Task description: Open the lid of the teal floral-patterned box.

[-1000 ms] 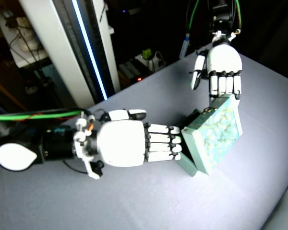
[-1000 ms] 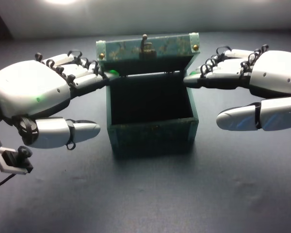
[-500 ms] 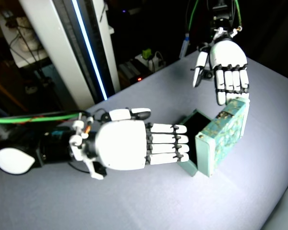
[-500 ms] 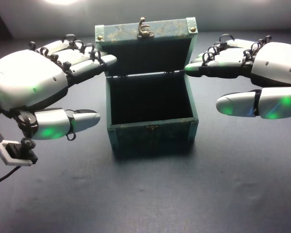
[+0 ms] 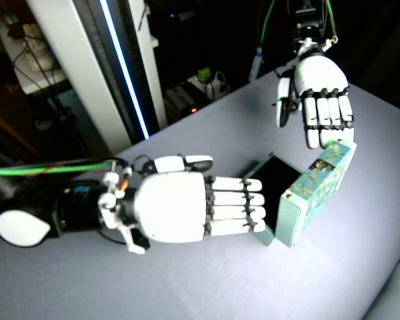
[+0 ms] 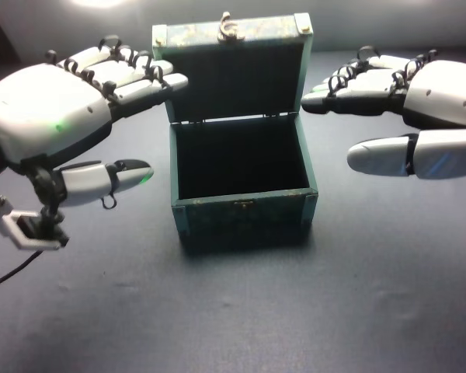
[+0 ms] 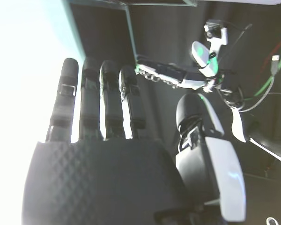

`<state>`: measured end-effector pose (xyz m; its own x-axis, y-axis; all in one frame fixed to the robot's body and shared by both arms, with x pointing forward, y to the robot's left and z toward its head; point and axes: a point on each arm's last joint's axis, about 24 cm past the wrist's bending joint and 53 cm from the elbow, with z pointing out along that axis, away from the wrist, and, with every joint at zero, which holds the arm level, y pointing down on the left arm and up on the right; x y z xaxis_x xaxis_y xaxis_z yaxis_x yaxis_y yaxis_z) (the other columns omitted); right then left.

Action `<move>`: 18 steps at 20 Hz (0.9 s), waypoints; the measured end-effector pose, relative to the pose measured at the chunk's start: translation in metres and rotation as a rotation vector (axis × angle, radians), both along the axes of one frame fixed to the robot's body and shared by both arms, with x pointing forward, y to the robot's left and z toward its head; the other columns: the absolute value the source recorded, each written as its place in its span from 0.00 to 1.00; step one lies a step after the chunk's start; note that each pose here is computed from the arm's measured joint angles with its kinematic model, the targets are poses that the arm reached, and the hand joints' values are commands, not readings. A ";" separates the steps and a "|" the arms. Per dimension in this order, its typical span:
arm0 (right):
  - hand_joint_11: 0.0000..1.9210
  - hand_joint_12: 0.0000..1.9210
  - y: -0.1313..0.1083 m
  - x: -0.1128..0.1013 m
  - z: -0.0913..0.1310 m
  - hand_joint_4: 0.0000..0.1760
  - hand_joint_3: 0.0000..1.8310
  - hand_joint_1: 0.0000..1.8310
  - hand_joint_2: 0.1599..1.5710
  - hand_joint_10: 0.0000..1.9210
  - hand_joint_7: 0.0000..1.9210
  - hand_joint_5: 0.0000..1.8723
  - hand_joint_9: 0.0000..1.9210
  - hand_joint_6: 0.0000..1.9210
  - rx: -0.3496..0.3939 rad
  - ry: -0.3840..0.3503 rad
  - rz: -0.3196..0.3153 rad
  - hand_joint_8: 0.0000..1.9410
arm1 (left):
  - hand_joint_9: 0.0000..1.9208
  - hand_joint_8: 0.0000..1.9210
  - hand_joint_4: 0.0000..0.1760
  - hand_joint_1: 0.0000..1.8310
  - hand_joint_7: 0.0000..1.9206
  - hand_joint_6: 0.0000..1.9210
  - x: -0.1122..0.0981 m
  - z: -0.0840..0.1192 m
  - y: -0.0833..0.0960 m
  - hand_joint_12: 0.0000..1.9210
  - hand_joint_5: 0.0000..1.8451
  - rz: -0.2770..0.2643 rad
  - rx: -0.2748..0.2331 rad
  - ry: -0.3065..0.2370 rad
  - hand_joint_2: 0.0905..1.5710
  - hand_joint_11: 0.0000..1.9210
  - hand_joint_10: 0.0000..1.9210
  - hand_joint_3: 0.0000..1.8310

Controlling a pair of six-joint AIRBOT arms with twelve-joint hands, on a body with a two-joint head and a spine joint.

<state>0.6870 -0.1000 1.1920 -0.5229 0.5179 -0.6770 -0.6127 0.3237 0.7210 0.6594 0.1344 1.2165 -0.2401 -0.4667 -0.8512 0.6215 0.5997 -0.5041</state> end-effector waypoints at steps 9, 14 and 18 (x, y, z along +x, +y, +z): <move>0.00 0.21 0.003 0.010 0.009 0.00 0.00 0.00 0.79 0.00 0.14 0.16 0.11 0.00 0.014 -0.015 -0.014 0.00 | 0.04 0.00 0.00 0.29 0.03 0.00 0.008 0.004 0.003 0.09 0.04 0.029 -0.022 -0.010 0.87 0.00 0.00 0.00; 0.00 0.20 0.006 -0.002 0.016 0.00 0.00 0.00 0.76 0.00 0.11 0.14 0.08 0.00 0.040 -0.013 0.009 0.00 | 0.06 0.00 0.00 0.28 0.05 0.00 -0.010 0.002 0.013 0.19 0.06 0.024 -0.028 -0.011 0.84 0.00 0.00 0.00; 0.00 0.07 -0.007 -0.028 0.036 0.18 0.00 0.00 0.72 0.00 0.09 0.13 0.04 0.00 0.103 -0.060 0.023 0.00 | 0.08 0.00 0.00 0.17 0.07 0.00 -0.040 0.021 0.043 0.25 0.08 0.058 -0.094 -0.061 0.82 0.00 0.00 0.00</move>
<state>0.6594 -0.1065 1.2276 -0.4959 0.5747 -0.6510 -0.6618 0.2352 0.7118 0.6192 0.1770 1.2379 -0.1598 -0.5564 -0.8154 0.6186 0.5873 -0.5220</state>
